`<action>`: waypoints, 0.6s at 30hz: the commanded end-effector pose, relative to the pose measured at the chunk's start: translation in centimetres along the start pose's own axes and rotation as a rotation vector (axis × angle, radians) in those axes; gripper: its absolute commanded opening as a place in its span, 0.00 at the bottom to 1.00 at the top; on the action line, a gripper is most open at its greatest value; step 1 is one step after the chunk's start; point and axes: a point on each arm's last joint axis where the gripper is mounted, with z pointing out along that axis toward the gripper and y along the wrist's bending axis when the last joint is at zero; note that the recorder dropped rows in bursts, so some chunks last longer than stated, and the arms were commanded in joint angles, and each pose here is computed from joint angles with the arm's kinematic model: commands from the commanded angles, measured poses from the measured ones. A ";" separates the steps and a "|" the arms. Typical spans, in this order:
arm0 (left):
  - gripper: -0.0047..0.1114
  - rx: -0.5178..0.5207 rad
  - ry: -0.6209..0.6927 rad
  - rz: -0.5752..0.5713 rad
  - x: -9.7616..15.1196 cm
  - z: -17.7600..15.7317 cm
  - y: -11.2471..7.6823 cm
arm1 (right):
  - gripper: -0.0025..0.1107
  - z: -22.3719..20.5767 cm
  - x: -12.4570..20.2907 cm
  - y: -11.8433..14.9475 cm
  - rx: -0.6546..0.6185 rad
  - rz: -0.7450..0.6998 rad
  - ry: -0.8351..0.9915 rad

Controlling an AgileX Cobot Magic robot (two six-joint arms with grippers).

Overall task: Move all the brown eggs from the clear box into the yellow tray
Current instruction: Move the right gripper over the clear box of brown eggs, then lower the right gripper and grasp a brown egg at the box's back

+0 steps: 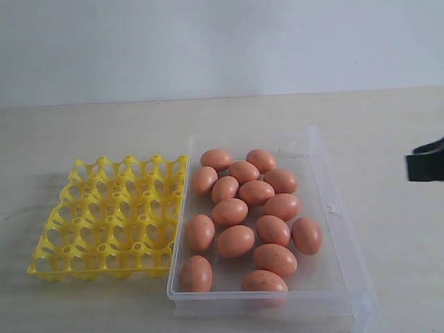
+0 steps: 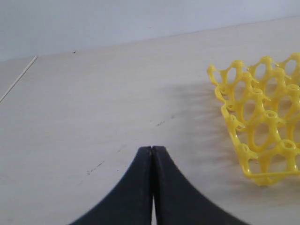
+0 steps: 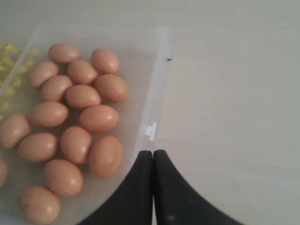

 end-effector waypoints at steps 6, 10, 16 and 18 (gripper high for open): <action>0.04 0.005 -0.019 -0.006 -0.2 -0.1 0.0 | 0.02 9.1 -8.6 4.7 -0.070 -0.239 0.349; 0.04 0.005 -0.019 -0.006 -0.2 -0.1 0.0 | 0.14 13.9 -10.2 5.4 -0.085 -0.304 0.536; 0.04 0.005 -0.019 -0.006 -0.2 -0.1 0.0 | 0.48 19.0 -11.2 6.7 -0.106 -0.408 0.633; 0.04 0.005 -0.019 -0.006 -0.2 -0.1 0.0 | 0.48 20.2 -11.3 6.5 -0.075 -0.438 0.642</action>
